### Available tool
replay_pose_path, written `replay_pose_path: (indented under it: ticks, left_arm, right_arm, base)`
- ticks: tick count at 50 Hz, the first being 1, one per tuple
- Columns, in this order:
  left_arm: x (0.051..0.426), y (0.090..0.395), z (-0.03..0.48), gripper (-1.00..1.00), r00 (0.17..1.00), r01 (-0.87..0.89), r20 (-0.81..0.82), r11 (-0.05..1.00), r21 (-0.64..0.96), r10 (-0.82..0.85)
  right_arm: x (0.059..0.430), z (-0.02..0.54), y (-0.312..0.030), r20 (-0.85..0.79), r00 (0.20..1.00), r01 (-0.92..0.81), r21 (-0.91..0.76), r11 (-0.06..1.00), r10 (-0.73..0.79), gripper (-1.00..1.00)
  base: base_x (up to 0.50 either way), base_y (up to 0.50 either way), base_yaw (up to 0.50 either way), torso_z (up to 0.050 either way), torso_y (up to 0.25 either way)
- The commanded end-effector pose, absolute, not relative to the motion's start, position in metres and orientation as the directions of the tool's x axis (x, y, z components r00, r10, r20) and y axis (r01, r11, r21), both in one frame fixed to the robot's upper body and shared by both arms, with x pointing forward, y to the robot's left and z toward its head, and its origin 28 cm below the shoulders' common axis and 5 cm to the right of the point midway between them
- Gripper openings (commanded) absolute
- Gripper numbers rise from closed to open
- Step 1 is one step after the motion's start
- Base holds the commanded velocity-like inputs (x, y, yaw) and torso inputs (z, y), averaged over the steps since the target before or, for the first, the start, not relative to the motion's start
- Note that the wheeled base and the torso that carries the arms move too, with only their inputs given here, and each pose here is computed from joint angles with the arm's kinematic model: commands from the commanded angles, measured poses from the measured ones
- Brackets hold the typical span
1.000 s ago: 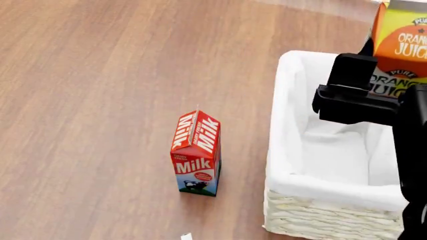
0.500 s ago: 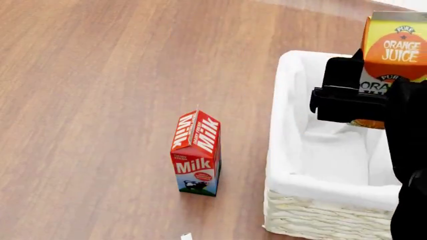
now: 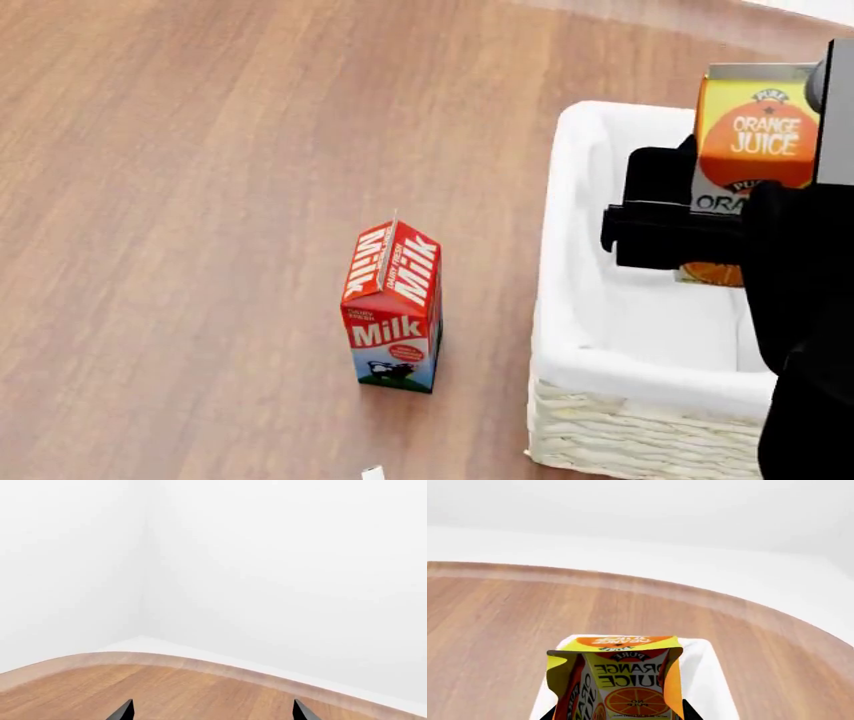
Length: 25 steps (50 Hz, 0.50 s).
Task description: Pick up the orange juice, and put it in the basket.
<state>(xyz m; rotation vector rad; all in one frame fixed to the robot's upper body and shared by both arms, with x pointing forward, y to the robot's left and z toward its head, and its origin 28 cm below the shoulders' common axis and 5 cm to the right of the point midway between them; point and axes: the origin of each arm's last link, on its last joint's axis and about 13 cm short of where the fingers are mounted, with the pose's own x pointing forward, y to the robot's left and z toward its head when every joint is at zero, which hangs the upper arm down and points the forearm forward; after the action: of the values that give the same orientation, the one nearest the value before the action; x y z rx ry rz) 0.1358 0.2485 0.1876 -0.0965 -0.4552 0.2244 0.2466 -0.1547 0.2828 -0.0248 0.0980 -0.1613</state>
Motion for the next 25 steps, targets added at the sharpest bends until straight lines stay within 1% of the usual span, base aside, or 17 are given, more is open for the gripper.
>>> replay_pose_path:
  ticks: [1,25]
  left_arm:
    - [0.14,0.252,0.187,1.0,0.871,-0.193,0.433,0.971,-0.138,0.234]
    - [0.14,0.252,0.187,1.0,0.871,-0.196,0.43,0.971,-0.137,0.237]
  right_arm:
    - [0.258,0.285,-0.159,-0.07,0.985,0.161,0.003,0.987,-0.16,-1.0]
    - [0.284,0.264,-0.169,-0.157,0.971,0.187,0.051,0.981,-0.178,-1.0]
  base:
    - [0.0,0.0,0.0,0.0,0.0]
    - [0.0,0.0,0.0,0.0,0.001]
